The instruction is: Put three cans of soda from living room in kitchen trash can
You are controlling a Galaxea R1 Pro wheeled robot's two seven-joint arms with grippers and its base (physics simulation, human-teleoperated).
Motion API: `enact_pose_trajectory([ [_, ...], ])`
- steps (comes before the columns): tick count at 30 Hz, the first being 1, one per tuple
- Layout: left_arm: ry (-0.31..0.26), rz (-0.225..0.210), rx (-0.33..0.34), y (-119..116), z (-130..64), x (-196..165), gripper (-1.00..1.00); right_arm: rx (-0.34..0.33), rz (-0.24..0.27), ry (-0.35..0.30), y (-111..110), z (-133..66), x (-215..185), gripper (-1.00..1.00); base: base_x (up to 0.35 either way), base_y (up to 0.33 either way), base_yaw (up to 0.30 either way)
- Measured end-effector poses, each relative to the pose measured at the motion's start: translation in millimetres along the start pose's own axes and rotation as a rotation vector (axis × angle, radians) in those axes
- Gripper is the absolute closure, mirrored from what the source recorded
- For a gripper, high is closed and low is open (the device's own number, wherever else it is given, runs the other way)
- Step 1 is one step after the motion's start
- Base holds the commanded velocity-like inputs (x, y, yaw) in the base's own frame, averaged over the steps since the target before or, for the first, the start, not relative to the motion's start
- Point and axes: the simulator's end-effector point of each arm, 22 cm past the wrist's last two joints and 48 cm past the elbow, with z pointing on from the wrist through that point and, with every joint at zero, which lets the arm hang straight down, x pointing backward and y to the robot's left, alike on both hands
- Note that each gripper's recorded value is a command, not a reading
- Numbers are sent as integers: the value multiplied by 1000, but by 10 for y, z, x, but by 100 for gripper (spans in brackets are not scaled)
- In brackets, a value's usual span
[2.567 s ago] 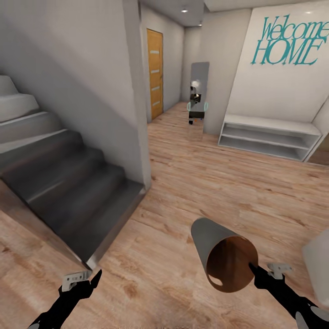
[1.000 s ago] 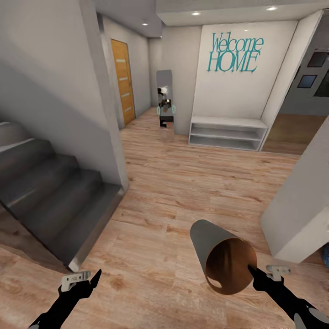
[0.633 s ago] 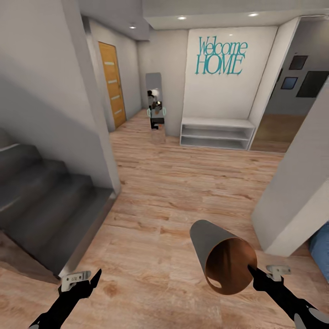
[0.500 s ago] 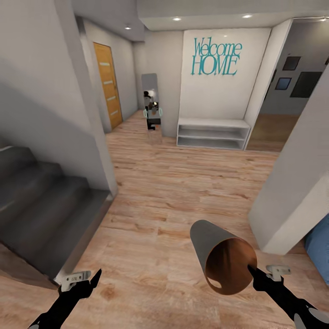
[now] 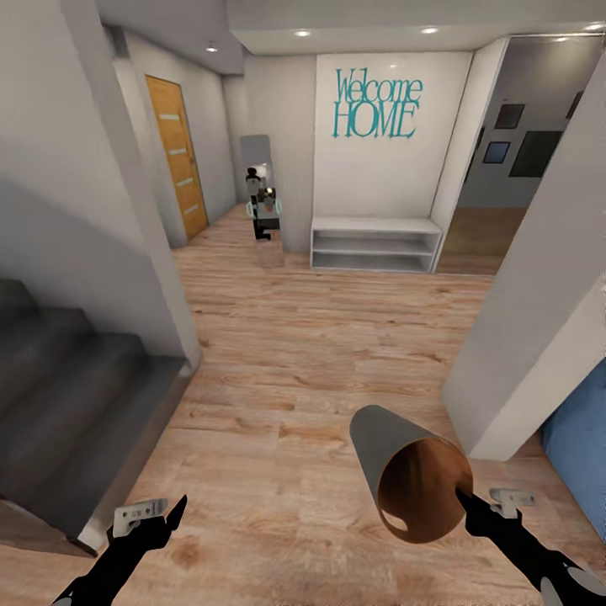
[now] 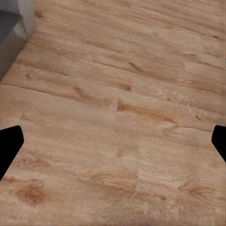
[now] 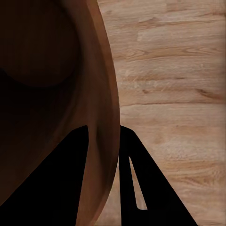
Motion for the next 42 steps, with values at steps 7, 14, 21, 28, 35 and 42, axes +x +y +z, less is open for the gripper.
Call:
enact_pose_trajectory([
  [7, 8, 0, -2, 8, 7, 35, -100, 1, 2, 4, -12, 7, 29, 100, 1, 0, -165],
  [14, 13, -1, -3, 14, 12, 58, -100, 1, 4, 8, -15, 14, 50, 100, 0, 0, -211],
  [21, 15, -1, -3, 15, 14, 66, -100, 1, 5, 10, -17, 16, 58, 100, 0, 0, -230],
  [28, 15, -1, -4, 16, 14, 67, -100, 1, 5, 11, -19, 16, 67, 100, 0, 0, -234],
  [35, 15, -1, -3, 15, 14, 67, -100, 1, 5, 10, -20, 16, 66, 100, 0, 0, -238],
  [42, 15, -1, -3, 15, 14, 67, -100, 2, 5, 9, -20, 16, 64, 100, 0, 0, -241],
])
